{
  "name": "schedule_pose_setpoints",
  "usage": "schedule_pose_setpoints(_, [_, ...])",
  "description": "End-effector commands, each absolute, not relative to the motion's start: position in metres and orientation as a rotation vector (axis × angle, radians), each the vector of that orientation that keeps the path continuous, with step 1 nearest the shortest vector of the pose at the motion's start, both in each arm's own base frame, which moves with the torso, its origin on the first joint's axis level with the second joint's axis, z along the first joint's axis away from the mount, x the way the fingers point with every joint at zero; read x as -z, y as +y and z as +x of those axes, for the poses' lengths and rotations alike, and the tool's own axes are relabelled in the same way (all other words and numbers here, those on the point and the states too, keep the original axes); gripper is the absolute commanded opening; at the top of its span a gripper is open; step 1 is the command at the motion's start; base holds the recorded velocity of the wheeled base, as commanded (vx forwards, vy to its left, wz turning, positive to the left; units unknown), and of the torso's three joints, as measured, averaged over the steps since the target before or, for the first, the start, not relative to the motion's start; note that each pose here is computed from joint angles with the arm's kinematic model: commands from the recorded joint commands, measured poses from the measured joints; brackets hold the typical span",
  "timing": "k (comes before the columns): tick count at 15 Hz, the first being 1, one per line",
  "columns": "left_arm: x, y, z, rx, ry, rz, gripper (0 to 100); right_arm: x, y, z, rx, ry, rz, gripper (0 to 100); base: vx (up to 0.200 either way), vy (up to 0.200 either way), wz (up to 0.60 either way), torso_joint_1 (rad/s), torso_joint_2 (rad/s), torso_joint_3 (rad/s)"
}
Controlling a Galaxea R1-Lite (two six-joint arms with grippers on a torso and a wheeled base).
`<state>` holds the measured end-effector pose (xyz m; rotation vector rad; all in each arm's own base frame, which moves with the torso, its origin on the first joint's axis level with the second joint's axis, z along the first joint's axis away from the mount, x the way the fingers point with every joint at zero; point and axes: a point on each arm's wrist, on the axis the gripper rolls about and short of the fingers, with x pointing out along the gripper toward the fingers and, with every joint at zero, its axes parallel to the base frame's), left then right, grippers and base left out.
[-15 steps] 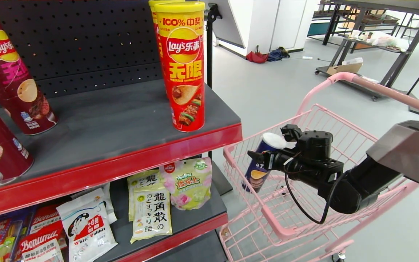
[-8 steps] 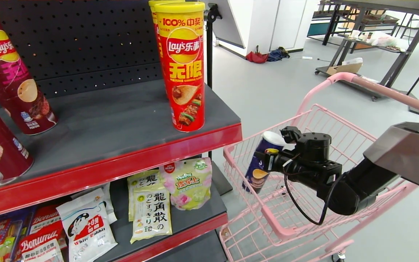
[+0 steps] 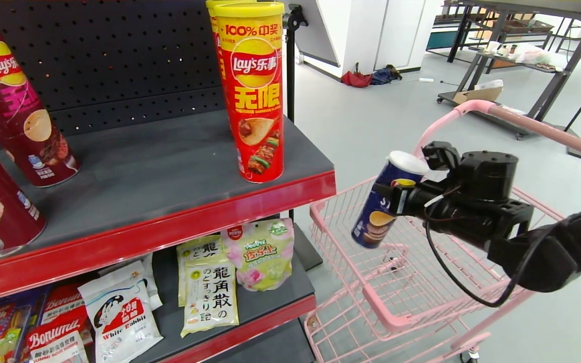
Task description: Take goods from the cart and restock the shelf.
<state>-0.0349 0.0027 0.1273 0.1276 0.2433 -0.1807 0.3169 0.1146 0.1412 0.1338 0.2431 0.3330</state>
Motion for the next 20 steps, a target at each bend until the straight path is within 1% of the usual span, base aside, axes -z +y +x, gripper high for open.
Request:
schedule_pose_setpoints(1, [-0.132,0.002,-0.034,0.2,0.227,0.125,100,-0.222,0.093,0.266,-0.323,0.107,0.127,0,0.0,0.0,0.0,0.0,0.0,0.0])
schedule_pose_setpoints(2, [-0.134,0.002,-0.033,0.211,0.22,0.123,100,-0.232,0.089,0.254,-0.311,0.102,0.122,0,0.0,0.0,0.0,0.0,0.0,0.0])
schedule_pose_setpoints(3, [-0.138,0.001,-0.031,0.229,0.216,0.123,100,-0.248,0.079,0.227,-0.282,0.09,0.115,0,0.0,0.0,0.0,0.0,0.0,0.0])
schedule_pose_setpoints(4, [-0.14,0.001,-0.03,0.23,0.212,0.122,100,-0.251,0.073,0.216,-0.253,0.089,0.099,0,0.0,0.0,0.0,0.0,0.0,0.0])
schedule_pose_setpoints(5, [-0.146,0.001,-0.027,0.232,0.217,0.122,100,-0.253,0.057,0.178,-0.16,0.111,0.025,0,0.0,0.0,0.0,0.0,0.0,0.0])
schedule_pose_setpoints(7, [-0.157,0.0,-0.024,0.235,0.22,0.122,100,-0.238,0.037,0.123,-0.134,0.177,0.0,0,0.0,0.0,0.0,0.0,0.0,0.0])
schedule_pose_setpoints(8, [-0.158,0.0,-0.023,0.237,0.221,0.136,100,-0.229,0.029,0.1,-0.122,0.208,-0.008,0,0.0,0.0,0.0,0.0,0.0,0.0])
schedule_pose_setpoints(10, [-0.159,0.001,-0.023,0.217,0.218,0.198,100,-0.212,0.013,0.061,-0.08,0.266,-0.045,0,0.0,0.0,0.0,0.0,0.0,0.0])
schedule_pose_setpoints(11, [-0.158,0.001,-0.023,0.218,0.221,0.204,100,-0.207,0.007,0.043,-0.069,0.283,-0.067,0,0.0,0.0,0.0,0.0,0.0,0.0])
schedule_pose_setpoints(12, [-0.159,0.001,-0.023,0.222,0.223,0.203,100,-0.205,0.005,0.036,-0.069,0.287,-0.072,0,0.0,0.0,0.0,0.0,0.0,0.0])
schedule_pose_setpoints(14, [-0.159,0.001,-0.022,0.221,0.219,0.204,100,-0.202,0.003,0.032,-0.041,0.283,-0.082,0,0.0,0.0,0.0,0.0,0.0,0.0])
schedule_pose_setpoints(18, [-0.16,0.001,-0.023,0.217,0.212,0.204,100,-0.202,0.002,0.03,-0.039,0.273,-0.097,0,0.0,0.0,0.0,0.007,-0.02,-0.009])
schedule_pose_setpoints(20, [-0.159,0.001,-0.025,0.212,0.198,0.204,100,-0.201,0.002,0.029,-0.041,0.274,-0.114,0,0.0,0.0,0.0,0.107,-0.34,-0.222])
